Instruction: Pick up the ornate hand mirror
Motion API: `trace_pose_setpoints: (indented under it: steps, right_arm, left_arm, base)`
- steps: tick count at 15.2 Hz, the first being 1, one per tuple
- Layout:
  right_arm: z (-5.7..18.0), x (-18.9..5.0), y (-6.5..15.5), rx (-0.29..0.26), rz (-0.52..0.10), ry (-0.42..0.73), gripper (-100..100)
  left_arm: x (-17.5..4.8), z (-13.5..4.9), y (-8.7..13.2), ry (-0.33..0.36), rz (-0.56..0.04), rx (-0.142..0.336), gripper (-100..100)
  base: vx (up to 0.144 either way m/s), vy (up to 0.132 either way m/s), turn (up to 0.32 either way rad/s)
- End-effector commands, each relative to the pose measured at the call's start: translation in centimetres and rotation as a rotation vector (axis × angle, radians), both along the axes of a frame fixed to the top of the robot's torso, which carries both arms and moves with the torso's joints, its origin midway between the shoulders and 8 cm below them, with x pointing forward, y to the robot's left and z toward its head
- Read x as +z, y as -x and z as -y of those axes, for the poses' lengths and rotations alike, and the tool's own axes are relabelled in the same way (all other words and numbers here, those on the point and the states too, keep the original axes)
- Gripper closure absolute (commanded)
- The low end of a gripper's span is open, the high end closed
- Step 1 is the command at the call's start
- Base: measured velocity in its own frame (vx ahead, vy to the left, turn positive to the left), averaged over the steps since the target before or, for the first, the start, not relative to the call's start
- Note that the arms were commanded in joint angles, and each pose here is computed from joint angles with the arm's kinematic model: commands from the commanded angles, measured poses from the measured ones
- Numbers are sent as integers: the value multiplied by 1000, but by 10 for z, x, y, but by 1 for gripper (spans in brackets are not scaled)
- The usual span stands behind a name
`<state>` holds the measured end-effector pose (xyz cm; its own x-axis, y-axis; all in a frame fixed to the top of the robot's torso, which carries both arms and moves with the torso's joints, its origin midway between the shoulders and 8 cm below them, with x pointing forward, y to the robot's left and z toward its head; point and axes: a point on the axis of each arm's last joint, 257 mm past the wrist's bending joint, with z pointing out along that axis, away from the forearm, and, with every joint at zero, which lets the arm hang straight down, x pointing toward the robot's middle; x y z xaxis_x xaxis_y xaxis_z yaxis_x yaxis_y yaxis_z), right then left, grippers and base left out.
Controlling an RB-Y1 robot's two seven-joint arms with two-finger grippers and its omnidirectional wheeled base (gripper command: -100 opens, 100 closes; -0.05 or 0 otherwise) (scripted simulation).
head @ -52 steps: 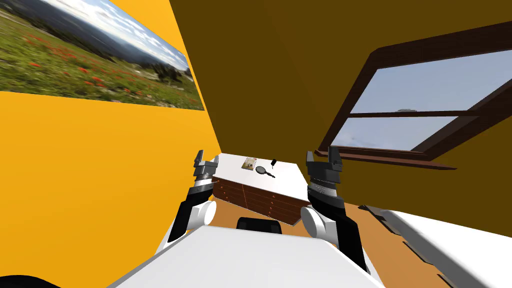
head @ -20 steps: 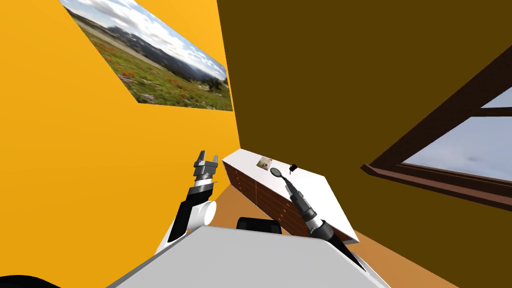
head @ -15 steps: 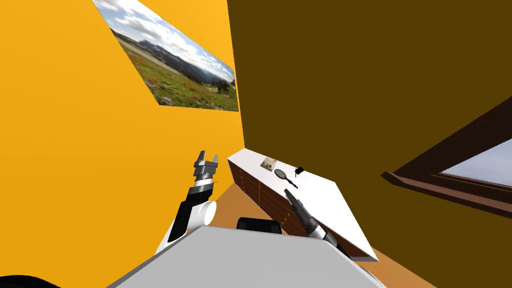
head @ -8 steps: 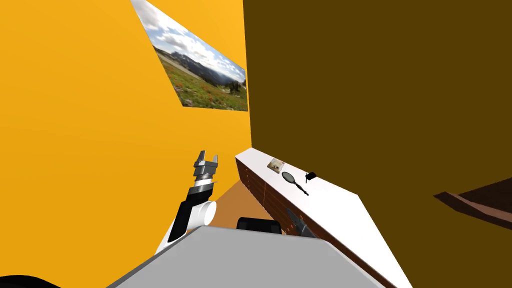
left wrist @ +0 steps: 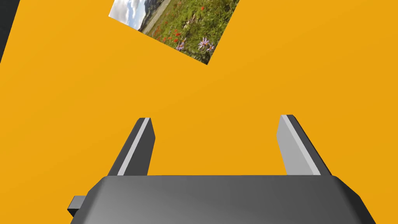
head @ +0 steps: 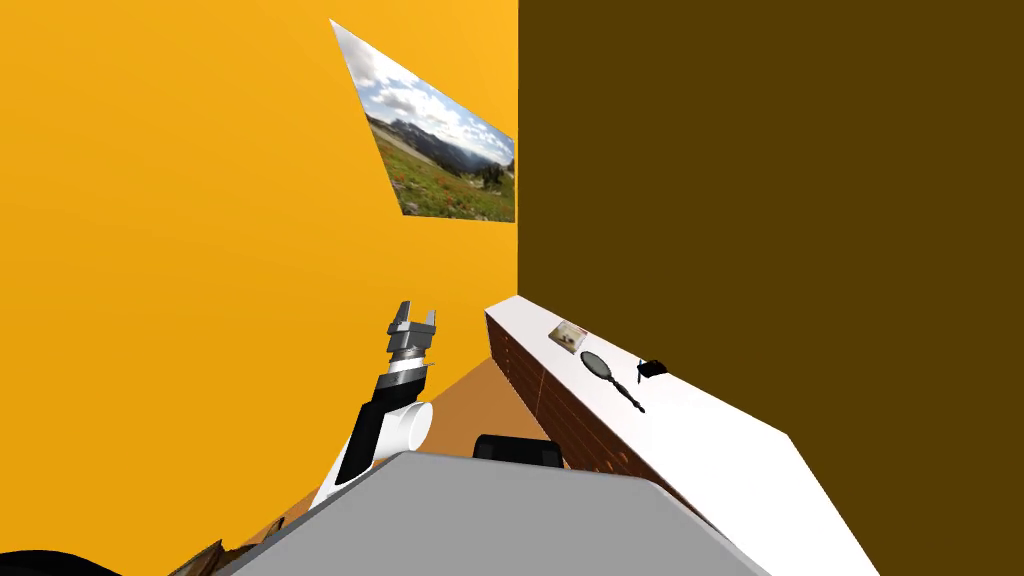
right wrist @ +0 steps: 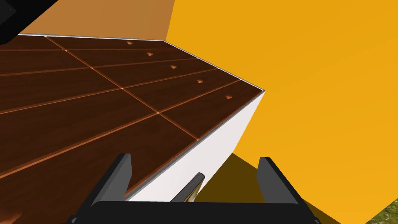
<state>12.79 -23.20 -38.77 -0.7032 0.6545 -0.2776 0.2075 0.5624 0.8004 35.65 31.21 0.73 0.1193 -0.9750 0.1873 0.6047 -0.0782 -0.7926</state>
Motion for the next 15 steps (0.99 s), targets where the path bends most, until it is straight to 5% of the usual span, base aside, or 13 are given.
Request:
trace_pose_setpoints:
  steps: [1,2,3,5,6,9,15]
  right_arm:
    - [16,-25,39,35,-99,54,-100]
    - [19,-26,41,37,-104,62,-100]
    - [35,-40,71,57,-177,102,-100]
    - [36,-40,71,61,-178,106,-100]
    - [52,-51,100,79,-247,145,-100]
    - [75,-58,130,107,-316,197,-100]
    - [163,-68,221,182,-541,377,-100]
  left_arm:
    - [0,0,0,0,0,0,0]
    - [0,0,0,0,0,0,0]
    - [0,0,0,0,0,0,0]
    - [0,0,0,0,0,0,0]
    - [0,0,0,0,0,0,0]
    - [0,0,0,0,0,0,0]
    - [0,0,0,0,0,0,0]
  base:
    - [11,40,410]
    - [15,33,308]
    - [16,32,346]
    - [16,19,192]
    - [20,20,251]
    - [24,18,336]
    - [53,9,387]
